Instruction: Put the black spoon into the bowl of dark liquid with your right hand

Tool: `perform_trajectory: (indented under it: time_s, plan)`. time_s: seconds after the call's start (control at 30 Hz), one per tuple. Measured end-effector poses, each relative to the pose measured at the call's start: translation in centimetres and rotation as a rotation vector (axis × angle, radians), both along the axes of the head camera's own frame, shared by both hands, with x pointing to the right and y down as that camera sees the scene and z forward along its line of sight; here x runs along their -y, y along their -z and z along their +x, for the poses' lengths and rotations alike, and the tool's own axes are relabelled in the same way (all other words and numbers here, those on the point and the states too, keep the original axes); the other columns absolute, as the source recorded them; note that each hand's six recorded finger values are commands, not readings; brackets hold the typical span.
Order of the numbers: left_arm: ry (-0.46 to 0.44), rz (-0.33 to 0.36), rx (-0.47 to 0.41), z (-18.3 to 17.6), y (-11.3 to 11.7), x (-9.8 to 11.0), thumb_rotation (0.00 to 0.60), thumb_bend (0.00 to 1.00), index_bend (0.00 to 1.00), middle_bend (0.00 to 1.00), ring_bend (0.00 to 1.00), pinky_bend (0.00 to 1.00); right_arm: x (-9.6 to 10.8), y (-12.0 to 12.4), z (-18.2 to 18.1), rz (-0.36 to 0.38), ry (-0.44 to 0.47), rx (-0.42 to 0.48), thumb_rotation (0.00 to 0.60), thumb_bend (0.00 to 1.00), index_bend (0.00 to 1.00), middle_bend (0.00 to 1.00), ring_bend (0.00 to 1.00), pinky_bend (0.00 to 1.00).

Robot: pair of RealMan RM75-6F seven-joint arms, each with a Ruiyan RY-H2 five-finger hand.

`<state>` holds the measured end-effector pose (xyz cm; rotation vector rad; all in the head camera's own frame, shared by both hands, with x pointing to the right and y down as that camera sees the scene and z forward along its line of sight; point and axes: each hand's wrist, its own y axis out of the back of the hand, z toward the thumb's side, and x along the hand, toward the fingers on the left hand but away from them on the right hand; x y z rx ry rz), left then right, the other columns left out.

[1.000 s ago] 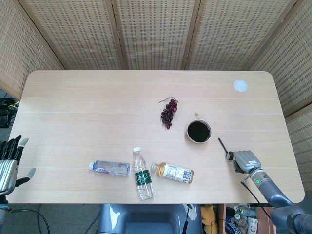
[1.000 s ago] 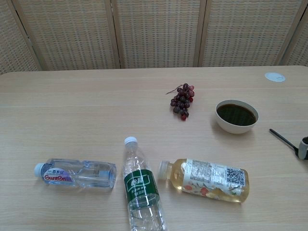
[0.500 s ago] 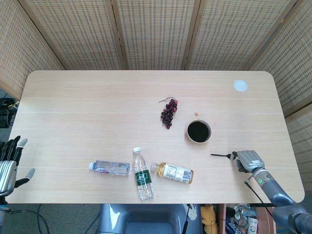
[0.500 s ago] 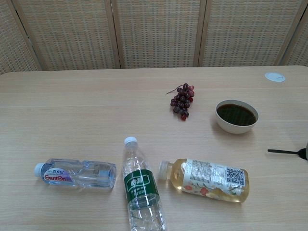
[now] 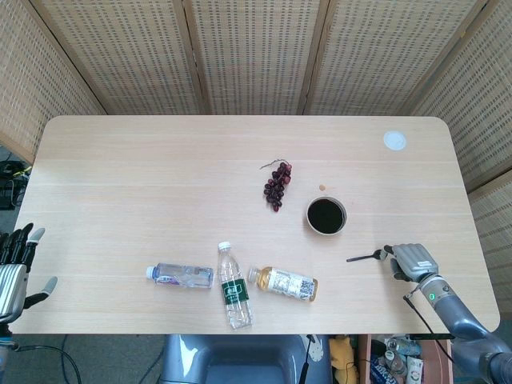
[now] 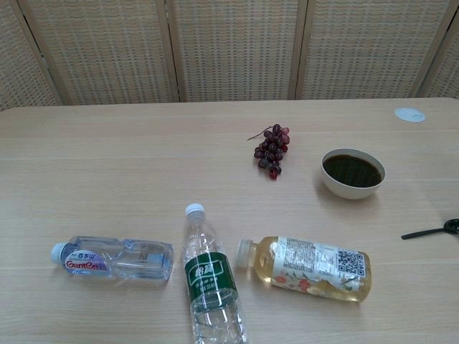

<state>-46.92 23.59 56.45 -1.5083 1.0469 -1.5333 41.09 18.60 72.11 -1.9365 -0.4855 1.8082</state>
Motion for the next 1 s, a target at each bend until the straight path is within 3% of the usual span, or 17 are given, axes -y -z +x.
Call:
perform_trajectory:
  time_s: [0.1, 0.33, 0.4, 0.5, 0.63, 0.77, 1.0]
  plan:
    - [0.001, 0.002, -0.002, -0.1, 0.0, 0.0, 0.600, 0.29, 0.02, 0.00, 0.00, 0.00, 0.5, 0.6, -0.3, 0.036, -0.001, 0.014, 0.600, 0.92, 0.40, 0.91, 0.99, 0.99]
    - [0.004, 0.004, -0.005, -0.3, -0.1, 0.1, 0.600, 0.29, 0.02, 0.00, 0.00, 0.00, 2.0, 2.8, -2.0, 0.164, -0.002, 0.064, 0.600, 0.53, 0.40, 0.68, 0.77, 0.98]
    - [0.006, 0.004, -0.006, -0.4, -0.1, 0.1, 0.600, 0.29, 0.02, 0.00, 0.00, 0.00, 2.2, 3.3, -2.4, 0.190, -0.005, 0.074, 0.600, 0.46, 0.42, 0.64, 0.72, 0.97]
    - [0.011, 0.004, -0.007, -0.7, -0.2, 0.1, 0.600, 0.29, 0.02, 0.00, 0.00, 0.00, 2.3, 3.8, -3.1, 0.222, -0.011, 0.081, 0.600, 0.42, 0.46, 0.68, 0.73, 0.97]
    - [0.016, 0.001, -0.008, -1.0, -0.4, 0.1, 0.600, 0.29, 0.02, 0.00, 0.00, 0.00, 2.4, 4.1, -4.0, 0.264, -0.001, 0.075, 0.600, 0.41, 0.47, 0.80, 0.83, 1.00]
    - [0.019, 0.000, -0.011, -1.2, -0.5, 0.1, 0.600, 0.29, 0.02, 0.00, 0.00, 0.00, 2.2, 3.8, -5.0, 0.268, -0.002, 0.074, 0.600, 0.41, 0.51, 0.88, 0.90, 1.00]
    - [0.025, -0.001, -0.011, -1.7, -0.7, 0.1, 0.600, 0.29, 0.02, 0.00, 0.00, 0.00, 2.1, 2.7, -6.5, 0.273, 0.007, 0.079, 0.600, 0.41, 0.54, 0.94, 0.96, 1.00]
